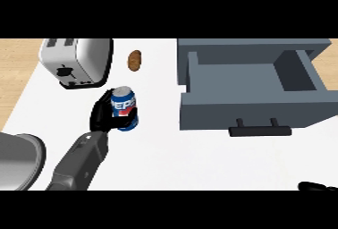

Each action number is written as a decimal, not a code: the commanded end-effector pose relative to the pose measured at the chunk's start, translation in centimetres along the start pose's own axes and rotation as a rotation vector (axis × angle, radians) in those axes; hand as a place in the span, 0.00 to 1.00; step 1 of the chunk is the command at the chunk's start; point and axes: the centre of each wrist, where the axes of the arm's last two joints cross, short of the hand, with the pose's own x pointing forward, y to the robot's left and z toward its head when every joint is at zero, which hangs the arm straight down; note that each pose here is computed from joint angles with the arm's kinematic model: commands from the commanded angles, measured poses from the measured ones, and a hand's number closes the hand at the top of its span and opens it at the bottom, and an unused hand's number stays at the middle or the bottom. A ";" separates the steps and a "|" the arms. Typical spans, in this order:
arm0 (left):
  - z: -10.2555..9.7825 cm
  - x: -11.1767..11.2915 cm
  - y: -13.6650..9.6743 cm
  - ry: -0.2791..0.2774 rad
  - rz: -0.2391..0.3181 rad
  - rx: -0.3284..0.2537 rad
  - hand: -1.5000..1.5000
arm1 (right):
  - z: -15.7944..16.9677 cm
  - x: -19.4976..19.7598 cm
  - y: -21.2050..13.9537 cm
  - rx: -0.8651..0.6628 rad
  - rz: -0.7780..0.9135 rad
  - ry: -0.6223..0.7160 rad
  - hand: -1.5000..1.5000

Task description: Pick up the can, place it into the drawer and close the drawer

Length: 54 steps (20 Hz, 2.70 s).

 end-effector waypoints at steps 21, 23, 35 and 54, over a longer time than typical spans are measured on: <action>-5.6 20.1 -16.9 -0.096 -0.014 -0.251 1.00 | -0.2 0.4 -1.5 -0.028 0.004 -0.017 0.00; -6.2 22.6 -17.9 -0.118 -0.048 -0.261 1.00 | -1.5 1.3 -2.5 -0.051 0.040 -0.021 0.00; -7.1 30.1 -24.8 -0.096 -0.103 -0.282 1.00 | -0.8 0.7 -1.3 -0.034 0.018 -0.015 0.00; -8.4 31.2 -28.7 -0.097 -0.266 -0.202 1.00 | -1.8 2.9 0.9 0.032 -0.004 -0.038 0.00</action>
